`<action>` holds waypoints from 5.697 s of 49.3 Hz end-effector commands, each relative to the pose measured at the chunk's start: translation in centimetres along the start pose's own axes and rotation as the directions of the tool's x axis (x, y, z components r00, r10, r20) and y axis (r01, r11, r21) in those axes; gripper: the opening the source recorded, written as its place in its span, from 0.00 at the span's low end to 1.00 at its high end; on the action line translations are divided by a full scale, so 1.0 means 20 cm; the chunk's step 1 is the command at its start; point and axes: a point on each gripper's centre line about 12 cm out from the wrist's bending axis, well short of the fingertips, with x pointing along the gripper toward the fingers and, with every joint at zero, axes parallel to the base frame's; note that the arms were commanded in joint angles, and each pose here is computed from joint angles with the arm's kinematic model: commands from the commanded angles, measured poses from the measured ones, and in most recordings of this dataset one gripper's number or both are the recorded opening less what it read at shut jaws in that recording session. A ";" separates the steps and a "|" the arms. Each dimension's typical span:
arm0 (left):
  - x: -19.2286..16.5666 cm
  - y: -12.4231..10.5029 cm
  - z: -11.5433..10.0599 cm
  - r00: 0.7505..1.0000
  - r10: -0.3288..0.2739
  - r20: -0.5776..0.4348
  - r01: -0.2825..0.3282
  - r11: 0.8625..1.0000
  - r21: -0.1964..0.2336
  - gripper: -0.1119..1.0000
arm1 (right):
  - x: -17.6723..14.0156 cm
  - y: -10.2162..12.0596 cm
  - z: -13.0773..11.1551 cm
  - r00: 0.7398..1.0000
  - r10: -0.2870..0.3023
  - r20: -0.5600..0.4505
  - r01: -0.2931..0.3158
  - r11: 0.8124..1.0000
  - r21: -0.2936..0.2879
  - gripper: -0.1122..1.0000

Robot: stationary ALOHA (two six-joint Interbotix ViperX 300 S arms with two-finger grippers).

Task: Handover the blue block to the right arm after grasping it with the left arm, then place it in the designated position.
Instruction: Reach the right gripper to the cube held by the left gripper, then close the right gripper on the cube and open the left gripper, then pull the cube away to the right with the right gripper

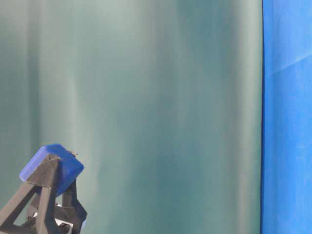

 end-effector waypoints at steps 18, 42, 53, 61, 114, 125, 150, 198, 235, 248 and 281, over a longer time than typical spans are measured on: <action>-0.06 0.00 0.09 0.998 -0.003 0.060 0.003 1.000 -0.001 0.51 | 0.00 -0.06 0.03 0.999 -0.039 0.026 0.038 0.999 0.002 0.93; -0.06 0.00 0.09 0.998 -0.003 0.060 0.003 1.000 -0.001 0.51 | 0.00 -0.06 0.03 0.999 -0.039 0.028 0.039 0.999 0.002 0.93; -0.06 0.00 0.09 0.998 -0.003 0.060 0.003 1.000 -0.001 0.51 | 0.00 -0.06 0.03 0.999 -0.040 0.027 0.040 0.999 0.002 0.93; -0.06 0.00 0.08 0.998 -0.002 0.058 0.003 1.000 -0.001 0.51 | 0.00 -0.07 0.03 0.998 -0.045 0.034 0.045 0.999 0.002 0.93; -0.06 0.00 0.08 0.998 -0.002 0.058 0.003 1.000 -0.001 0.51 | 0.56 -0.28 0.02 0.998 -0.041 0.057 0.040 0.999 0.012 0.93; -0.06 0.00 0.09 0.998 -0.003 0.060 0.003 1.000 -0.001 0.51 | 0.72 -0.31 0.00 0.998 -0.039 0.059 0.039 0.999 0.014 0.93; -0.06 0.00 0.08 0.998 -0.002 0.058 0.003 1.000 -0.001 0.51 | 0.96 -0.36 -0.02 0.997 -0.050 0.060 0.049 0.999 0.013 0.93; -0.06 -0.01 0.07 0.999 -0.008 0.044 0.008 1.000 0.001 0.51 | 0.98 -0.36 -0.04 0.999 -0.030 0.022 0.030 0.999 0.023 0.61; -0.06 -0.05 0.07 0.999 -0.028 0.046 0.029 0.999 -0.018 0.94 | 0.98 -0.36 -0.04 0.999 -0.027 0.019 0.027 0.999 0.023 0.61; -0.08 -0.04 0.07 0.998 -0.027 0.049 0.028 0.999 -0.017 0.94 | 0.95 -0.35 -0.05 1.000 -0.019 0.010 0.019 1.000 0.023 0.61; -0.11 -0.03 0.06 0.999 -0.021 0.047 0.021 1.000 -0.019 0.94 | 0.55 -0.29 -0.03 0.999 0.005 -0.045 -0.002 0.997 0.080 0.61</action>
